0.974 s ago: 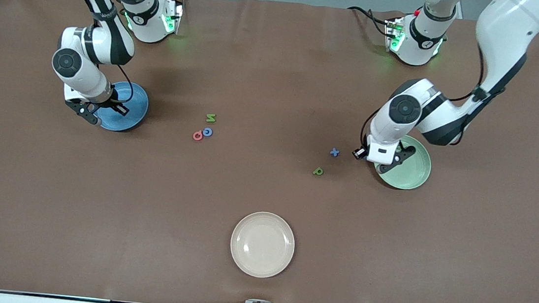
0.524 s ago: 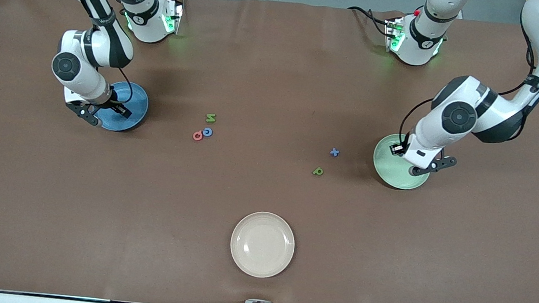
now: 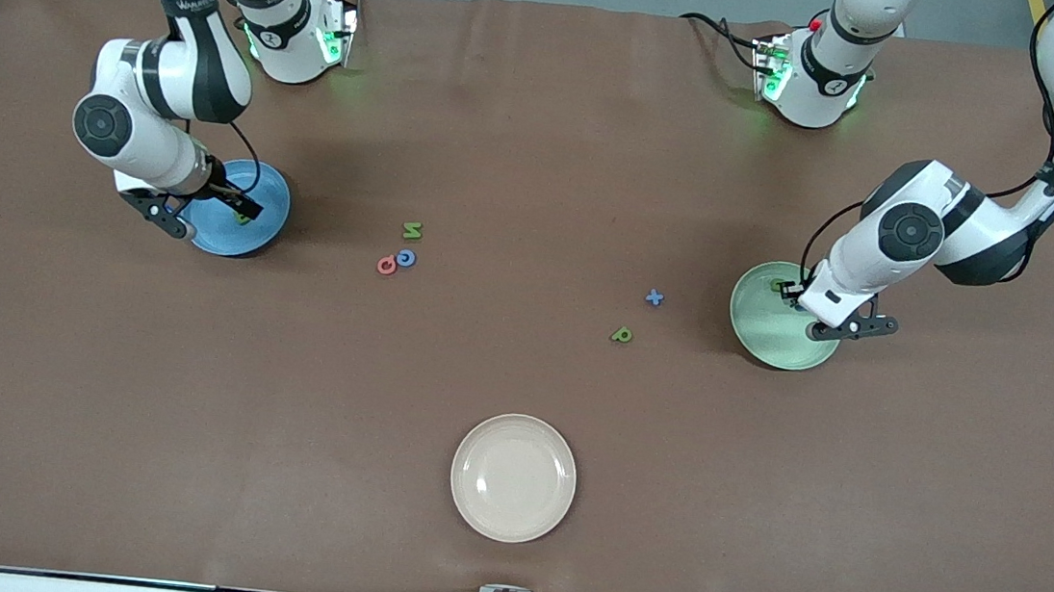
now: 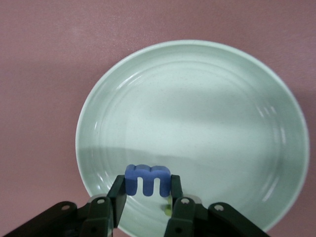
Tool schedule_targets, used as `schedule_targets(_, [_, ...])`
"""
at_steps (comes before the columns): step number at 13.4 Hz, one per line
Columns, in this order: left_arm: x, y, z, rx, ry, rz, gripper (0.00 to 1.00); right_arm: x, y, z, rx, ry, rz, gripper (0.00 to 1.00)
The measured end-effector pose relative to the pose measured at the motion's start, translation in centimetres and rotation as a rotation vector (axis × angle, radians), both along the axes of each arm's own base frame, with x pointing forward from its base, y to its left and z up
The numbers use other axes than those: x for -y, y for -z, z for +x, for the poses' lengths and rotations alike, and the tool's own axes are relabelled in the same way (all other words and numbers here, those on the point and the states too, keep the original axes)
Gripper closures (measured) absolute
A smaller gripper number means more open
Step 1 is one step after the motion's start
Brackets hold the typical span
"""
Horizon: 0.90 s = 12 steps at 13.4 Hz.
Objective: Sort uppercase to blue plate, lowercase to green plate
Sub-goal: 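Release the B in the blue plate while the left gripper drops m, then grasp the green N with the right gripper while the left grasps +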
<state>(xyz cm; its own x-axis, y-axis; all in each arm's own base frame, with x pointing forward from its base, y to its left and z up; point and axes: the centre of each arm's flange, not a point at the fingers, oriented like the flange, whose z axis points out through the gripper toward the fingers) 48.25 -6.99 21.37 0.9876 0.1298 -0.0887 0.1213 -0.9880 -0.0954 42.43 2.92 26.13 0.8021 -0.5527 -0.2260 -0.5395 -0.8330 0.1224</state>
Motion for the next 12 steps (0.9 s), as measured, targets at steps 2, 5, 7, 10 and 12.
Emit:
schedule_targets(2, [-0.6,1.1,-0.2,0.005,0.022,-0.011,0.6,-4.5,-1.5,0.3,0.025,0.025,0.008,0.0])
schedule_targets(5, [-0.8,1.9,-0.7,-0.001,0.034,-0.013,0.6,-12.3,-2.3,-0.6,0.089,-0.117,0.021,0.0])
schedule_targets(7, [-0.7,1.9,-0.7,0.001,0.035,-0.015,0.53,-16.1,-2.5,-1.3,0.153,-0.239,0.048,0.01])
schedule_targets(10, [-0.3,1.6,-0.6,0.009,0.042,-0.019,0.22,-20.7,-0.6,-2.4,0.233,-0.362,0.076,0.01])
schedule_targets(12, [1.2,0.4,-0.4,0.034,0.053,-0.03,0.01,-23.2,2.2,-3.1,0.293,-0.447,0.094,0.01])
